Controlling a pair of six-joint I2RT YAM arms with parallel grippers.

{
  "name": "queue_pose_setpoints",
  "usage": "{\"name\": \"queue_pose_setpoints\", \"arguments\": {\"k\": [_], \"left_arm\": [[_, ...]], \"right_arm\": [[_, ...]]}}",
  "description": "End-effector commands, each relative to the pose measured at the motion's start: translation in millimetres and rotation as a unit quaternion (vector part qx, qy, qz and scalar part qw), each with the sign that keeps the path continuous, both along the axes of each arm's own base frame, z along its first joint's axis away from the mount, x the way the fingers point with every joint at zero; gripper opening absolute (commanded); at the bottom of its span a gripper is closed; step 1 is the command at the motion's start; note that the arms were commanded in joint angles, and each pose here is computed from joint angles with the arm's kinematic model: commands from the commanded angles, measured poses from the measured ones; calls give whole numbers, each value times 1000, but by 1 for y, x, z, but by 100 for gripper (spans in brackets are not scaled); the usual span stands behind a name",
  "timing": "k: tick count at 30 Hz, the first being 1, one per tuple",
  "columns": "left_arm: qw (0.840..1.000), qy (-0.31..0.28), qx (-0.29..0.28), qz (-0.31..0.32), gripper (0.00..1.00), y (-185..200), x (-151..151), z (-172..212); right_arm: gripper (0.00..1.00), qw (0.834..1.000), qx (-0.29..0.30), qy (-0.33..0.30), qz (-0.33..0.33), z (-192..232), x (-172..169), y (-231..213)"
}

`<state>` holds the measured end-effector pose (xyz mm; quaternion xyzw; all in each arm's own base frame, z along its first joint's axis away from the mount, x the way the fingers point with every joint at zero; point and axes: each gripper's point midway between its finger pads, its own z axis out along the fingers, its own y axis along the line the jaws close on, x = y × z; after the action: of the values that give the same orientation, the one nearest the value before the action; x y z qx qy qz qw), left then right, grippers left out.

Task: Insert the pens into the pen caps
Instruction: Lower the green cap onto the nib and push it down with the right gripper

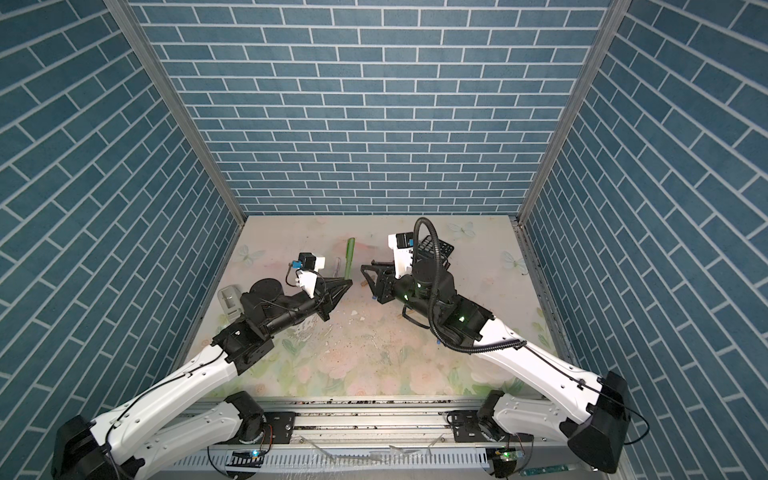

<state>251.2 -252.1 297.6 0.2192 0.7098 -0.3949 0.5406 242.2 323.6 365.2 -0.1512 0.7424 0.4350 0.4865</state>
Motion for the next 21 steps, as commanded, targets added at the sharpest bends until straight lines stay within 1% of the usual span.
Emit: {"name": "queue_pose_setpoints", "arguments": {"k": [1,6,13,14,21], "left_arm": [[1000,-21,-8,-5,0,0,-1,15],[1000,-23,-7,-12,0,1,-5,18],[1000,-25,-7,-13,0,2,-7,19],[1000,-24,-6,-13,0,1,-7,19],[1000,-23,-5,-15,0,1,-7,18]], "right_arm": [[34,998,-58,-12,-17,12,13,-5],[30,997,-74,-8,-13,36,28,6],[28,996,-81,-5,26,36,33,29],[28,996,-79,-2,44,35,28,33],[26,996,-75,1,54,31,28,38]]}}
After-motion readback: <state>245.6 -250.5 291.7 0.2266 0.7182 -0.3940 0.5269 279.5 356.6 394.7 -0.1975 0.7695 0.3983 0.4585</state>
